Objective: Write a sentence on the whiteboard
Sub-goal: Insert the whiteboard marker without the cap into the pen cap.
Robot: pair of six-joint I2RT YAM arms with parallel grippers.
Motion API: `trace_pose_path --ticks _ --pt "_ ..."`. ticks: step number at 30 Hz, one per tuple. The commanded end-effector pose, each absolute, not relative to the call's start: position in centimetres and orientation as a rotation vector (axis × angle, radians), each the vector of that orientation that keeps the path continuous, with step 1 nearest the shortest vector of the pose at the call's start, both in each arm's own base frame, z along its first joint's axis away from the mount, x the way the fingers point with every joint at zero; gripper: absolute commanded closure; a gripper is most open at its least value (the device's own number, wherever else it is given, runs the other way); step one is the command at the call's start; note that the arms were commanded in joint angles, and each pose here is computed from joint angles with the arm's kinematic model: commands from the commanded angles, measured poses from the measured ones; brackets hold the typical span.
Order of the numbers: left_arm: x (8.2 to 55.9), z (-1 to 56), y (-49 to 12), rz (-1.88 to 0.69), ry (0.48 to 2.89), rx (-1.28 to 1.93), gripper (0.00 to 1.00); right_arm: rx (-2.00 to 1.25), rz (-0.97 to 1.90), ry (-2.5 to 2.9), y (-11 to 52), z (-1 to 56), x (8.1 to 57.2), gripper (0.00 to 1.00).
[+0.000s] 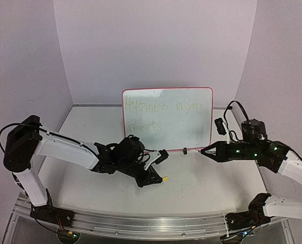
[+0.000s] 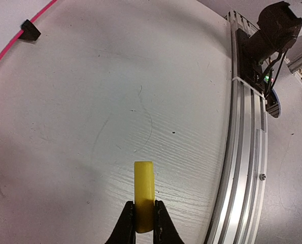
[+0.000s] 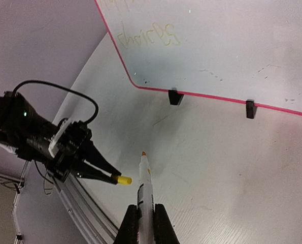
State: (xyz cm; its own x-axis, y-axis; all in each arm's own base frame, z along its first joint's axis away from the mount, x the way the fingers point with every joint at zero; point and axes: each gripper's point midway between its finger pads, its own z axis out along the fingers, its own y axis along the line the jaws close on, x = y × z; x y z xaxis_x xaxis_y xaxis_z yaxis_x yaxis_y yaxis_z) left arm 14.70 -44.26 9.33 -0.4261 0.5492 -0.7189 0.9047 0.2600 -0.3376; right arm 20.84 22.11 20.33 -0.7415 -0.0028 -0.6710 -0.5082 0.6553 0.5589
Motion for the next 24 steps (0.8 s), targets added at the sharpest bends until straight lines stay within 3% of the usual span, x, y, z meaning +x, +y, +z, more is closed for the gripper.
trace_pose_path --ticks 1,6,24 --pt "14.2 13.3 -44.3 -1.129 1.946 1.276 1.0 -0.638 1.369 2.224 25.5 20.4 16.8 1.0" --pt "13.6 16.1 -44.0 -1.211 1.871 1.232 1.0 -0.697 1.573 2.266 26.9 20.0 15.4 1.0" --pt "11.9 18.8 -43.2 -1.315 1.788 1.253 1.0 -0.742 1.671 2.265 28.4 20.2 16.0 1.0"
